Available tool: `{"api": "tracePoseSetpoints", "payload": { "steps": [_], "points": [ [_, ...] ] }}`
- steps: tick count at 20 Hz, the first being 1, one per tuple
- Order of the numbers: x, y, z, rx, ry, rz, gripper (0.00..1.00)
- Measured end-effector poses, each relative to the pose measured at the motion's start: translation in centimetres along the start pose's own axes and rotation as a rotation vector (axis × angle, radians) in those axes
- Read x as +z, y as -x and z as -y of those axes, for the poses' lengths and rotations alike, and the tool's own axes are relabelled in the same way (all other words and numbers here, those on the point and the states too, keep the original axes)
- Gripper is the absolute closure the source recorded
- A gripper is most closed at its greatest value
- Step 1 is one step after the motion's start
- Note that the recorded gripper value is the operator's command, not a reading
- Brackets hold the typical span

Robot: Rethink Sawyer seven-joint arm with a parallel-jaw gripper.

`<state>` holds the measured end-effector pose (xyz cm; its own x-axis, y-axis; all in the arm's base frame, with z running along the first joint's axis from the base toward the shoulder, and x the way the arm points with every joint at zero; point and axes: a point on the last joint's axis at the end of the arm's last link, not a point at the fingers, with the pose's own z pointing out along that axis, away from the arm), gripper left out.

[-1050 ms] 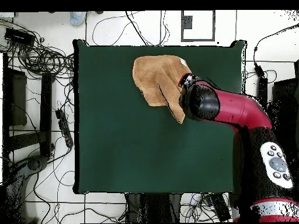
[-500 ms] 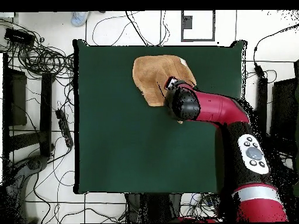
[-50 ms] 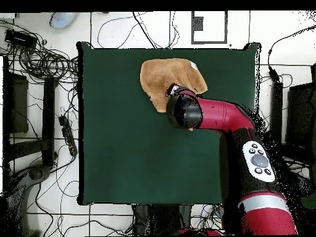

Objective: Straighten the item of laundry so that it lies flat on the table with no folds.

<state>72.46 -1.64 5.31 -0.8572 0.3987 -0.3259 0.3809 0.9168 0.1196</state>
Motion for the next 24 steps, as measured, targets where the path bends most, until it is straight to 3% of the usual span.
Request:
{"api": "tracePoseSetpoints", "payload": {
  "steps": [12,24],
  "points": [
    [2.3,-2.2,-1.6,0.0,0.026,-0.007,0.0],
    [5.4,-6.9,-7.1,-0.03,0.021,-0.051,0.0]
  ]
}}
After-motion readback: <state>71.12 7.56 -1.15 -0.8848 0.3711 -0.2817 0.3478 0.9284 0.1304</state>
